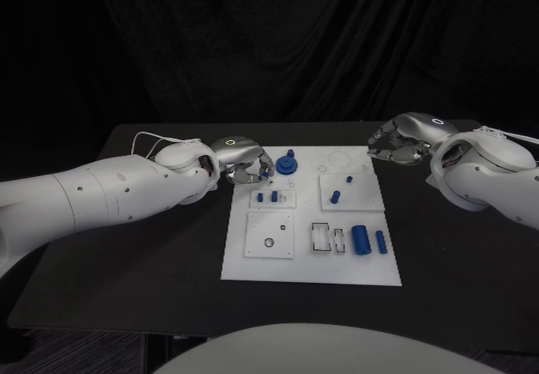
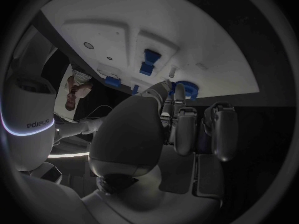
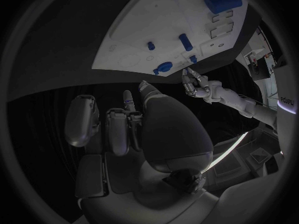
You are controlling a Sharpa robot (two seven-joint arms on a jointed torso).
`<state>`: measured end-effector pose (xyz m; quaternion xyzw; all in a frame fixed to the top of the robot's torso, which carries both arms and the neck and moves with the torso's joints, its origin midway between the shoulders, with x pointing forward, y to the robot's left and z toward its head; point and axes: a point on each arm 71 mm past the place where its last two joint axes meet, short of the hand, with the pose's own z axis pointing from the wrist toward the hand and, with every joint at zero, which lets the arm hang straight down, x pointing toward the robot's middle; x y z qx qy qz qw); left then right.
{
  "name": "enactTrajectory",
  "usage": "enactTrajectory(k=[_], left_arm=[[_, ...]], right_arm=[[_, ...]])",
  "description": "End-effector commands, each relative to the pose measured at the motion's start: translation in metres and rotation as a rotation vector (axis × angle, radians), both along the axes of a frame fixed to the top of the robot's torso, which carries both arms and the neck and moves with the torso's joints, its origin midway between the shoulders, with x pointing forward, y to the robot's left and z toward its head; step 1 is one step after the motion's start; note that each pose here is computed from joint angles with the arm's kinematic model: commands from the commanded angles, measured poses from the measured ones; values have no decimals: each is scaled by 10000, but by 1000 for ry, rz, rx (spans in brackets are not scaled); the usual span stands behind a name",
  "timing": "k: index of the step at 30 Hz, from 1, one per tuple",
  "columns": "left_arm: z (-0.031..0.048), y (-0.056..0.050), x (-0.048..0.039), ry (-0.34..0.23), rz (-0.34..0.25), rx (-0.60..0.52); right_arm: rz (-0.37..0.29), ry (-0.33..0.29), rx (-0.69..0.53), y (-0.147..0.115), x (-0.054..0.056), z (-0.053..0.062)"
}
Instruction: Assemble the parts on the task board
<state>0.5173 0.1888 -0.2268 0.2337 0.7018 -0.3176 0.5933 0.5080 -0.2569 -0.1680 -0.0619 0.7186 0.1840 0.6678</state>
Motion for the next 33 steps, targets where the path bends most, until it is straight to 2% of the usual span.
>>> enactTrajectory(k=[1, 13, 33], left_arm=[[-28, -13, 8, 16, 11, 8], [-98, -56, 11, 28, 11, 12], [-134, -140, 8, 41, -1, 15]], right_arm=[[-7, 10, -7, -2, -6, -21], [-7, 14, -8, 1, -12, -26], [-6, 15, -8, 2, -9, -37]])
